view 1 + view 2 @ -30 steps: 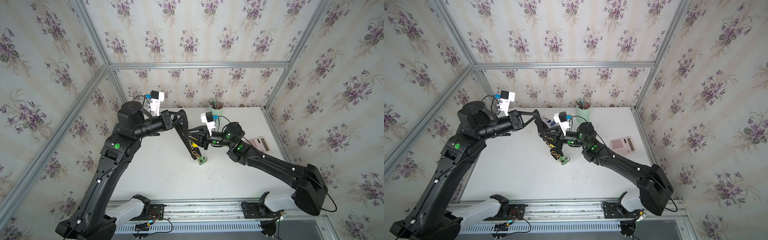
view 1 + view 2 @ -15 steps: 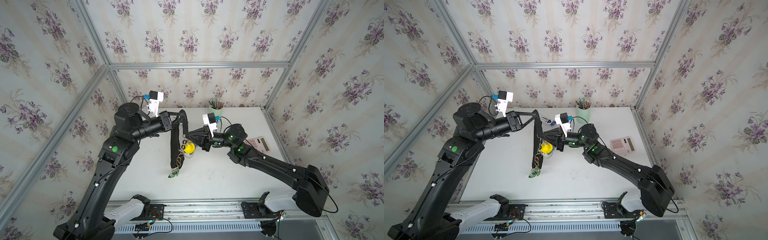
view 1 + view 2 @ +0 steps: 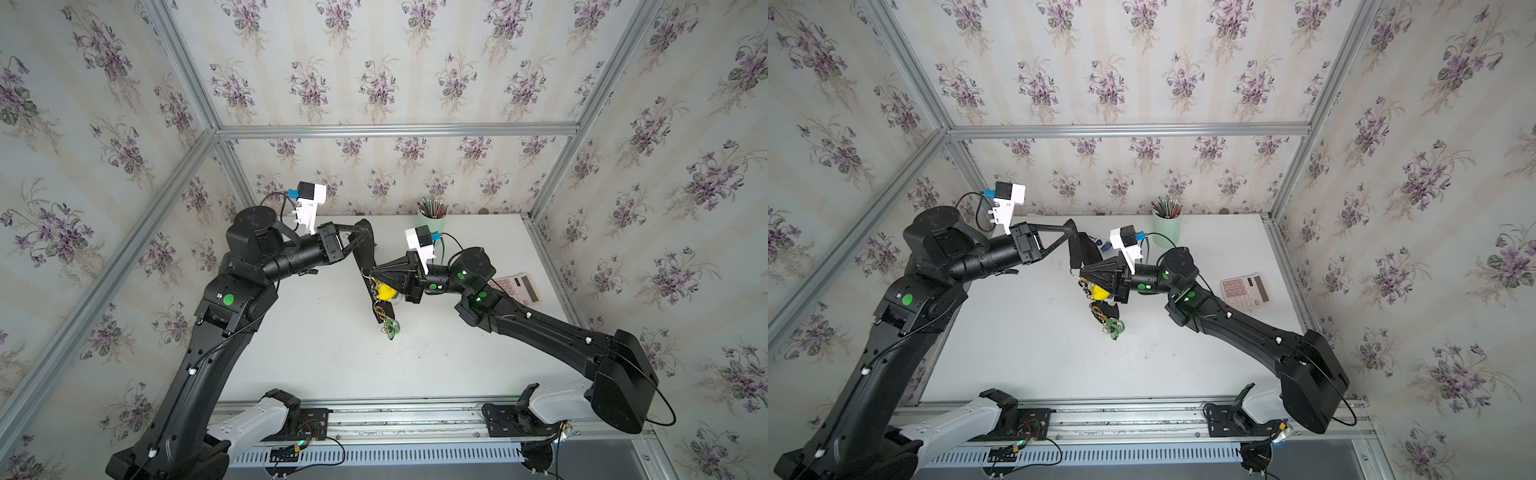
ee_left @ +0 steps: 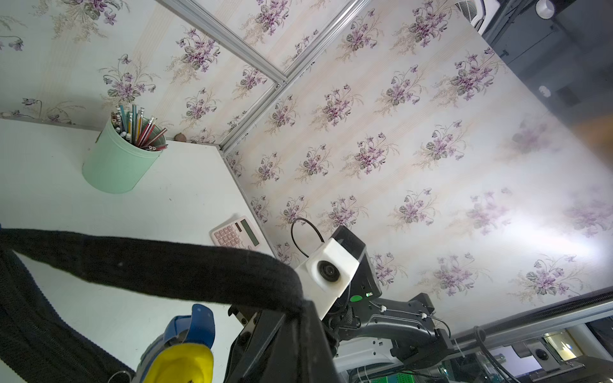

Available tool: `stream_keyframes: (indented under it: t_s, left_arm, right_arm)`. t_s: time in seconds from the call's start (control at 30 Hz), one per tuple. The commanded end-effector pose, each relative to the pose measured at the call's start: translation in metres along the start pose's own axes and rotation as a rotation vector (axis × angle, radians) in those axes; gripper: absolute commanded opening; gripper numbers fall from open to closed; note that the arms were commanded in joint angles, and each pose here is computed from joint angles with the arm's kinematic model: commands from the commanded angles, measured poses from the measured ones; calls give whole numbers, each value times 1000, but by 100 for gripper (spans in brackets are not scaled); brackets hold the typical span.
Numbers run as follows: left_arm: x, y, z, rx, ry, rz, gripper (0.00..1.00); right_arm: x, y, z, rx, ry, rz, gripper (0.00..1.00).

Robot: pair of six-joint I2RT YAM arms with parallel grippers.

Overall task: Remove the decoration from the bag
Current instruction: Pick up the bag from the center of the board.

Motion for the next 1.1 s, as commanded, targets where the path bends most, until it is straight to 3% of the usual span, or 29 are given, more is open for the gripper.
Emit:
stream_keyframes:
  t_s: [0.0,0.27,0.3,0.37,0.4,0.6,0.7,0.8,0.97,1.07]
  left_arm:
    - [9,-2,-9,-41,54,-38,0]
    - [0,-10,-1,19,117,-68,0]
    - [-3,-16,0,39,141,-94,5]
    - [-8,-27,3,84,175,-143,29]
    - [-10,-32,6,111,185,-166,34]
    - [-34,-50,22,211,236,-201,53]
    - [-48,-41,20,106,248,-169,63]
    - [-53,-31,14,1,269,-140,65]
    - [-46,-24,6,-43,389,-108,65]
    - [-46,-20,1,-86,468,-61,51]
  right_arm:
    - [6,1,5,18,-14,-17,0]
    - [13,-3,1,-77,-30,-36,0]
    - [14,-5,-1,-107,-37,-35,0]
    - [16,-8,-5,-159,-44,-39,0]
    - [17,-10,-7,-179,-43,-35,0]
    - [28,-22,-8,-233,-55,-37,0]
    - [30,-22,-7,-252,-57,-9,0]
    - [29,-22,-3,-247,-57,30,0]
    - [20,-24,1,-258,-68,132,0]
    - [14,-27,2,-275,-68,193,0]
Point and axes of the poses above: each gripper's point midway between its finger pads, its own y axis out along the fingers, its own z axis along the line the jaws close on, x = y × z, the point moved 4 cm from there along -y, back along the fingers, and after that the axes turned 15 degrees about y, right-handed, at the moved point
